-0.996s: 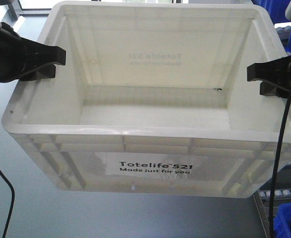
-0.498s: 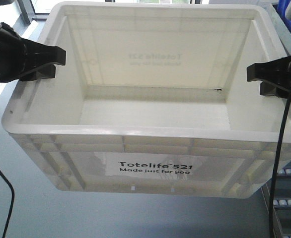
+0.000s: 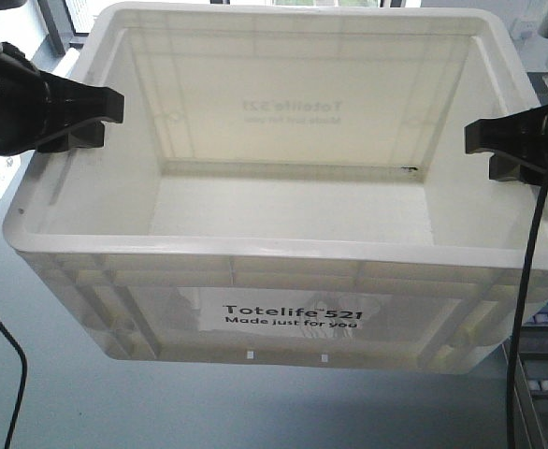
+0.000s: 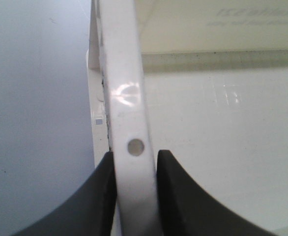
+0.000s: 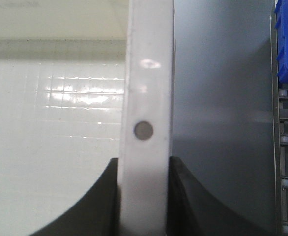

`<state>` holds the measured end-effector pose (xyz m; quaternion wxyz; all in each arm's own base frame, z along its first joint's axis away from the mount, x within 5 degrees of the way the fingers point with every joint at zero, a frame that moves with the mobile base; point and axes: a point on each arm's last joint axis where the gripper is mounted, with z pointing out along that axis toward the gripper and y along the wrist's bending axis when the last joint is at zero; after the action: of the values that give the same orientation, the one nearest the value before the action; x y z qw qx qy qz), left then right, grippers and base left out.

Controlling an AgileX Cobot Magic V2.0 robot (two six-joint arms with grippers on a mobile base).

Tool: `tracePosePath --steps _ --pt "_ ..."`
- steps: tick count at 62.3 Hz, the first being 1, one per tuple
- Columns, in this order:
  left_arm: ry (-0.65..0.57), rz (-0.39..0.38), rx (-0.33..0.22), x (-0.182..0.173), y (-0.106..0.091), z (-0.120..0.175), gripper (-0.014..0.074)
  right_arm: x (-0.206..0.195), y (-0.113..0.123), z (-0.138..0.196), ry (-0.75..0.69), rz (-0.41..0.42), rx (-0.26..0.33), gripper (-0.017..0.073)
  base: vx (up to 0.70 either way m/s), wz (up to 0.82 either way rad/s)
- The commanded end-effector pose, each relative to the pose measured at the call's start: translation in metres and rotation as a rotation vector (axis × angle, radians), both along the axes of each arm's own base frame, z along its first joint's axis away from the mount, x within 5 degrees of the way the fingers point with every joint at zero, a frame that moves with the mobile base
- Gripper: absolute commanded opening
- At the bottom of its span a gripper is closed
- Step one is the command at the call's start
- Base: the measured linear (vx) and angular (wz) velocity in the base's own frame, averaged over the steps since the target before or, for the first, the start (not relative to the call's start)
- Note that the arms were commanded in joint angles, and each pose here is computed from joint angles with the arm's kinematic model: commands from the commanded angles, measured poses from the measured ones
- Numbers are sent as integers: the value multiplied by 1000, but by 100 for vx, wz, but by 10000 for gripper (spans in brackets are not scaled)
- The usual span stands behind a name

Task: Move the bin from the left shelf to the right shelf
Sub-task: 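Carry the tote with both grippers toward the other shelf, then hold the tote steady as the base approaches the blue-bin shelf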

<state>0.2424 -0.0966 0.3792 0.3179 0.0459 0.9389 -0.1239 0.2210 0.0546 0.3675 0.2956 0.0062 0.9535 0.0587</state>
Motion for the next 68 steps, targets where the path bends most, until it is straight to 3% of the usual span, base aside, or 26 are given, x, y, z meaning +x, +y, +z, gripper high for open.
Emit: tracePosePath --steps 1,68 --pt "-174 0 -19 -4 5 28 -6 0 -6 27 -191 5 -14 -1 29 3" --pt "-174 0 -19 -4 5 28 -6 0 -6 27 -191 5 -14 -1 26 3"
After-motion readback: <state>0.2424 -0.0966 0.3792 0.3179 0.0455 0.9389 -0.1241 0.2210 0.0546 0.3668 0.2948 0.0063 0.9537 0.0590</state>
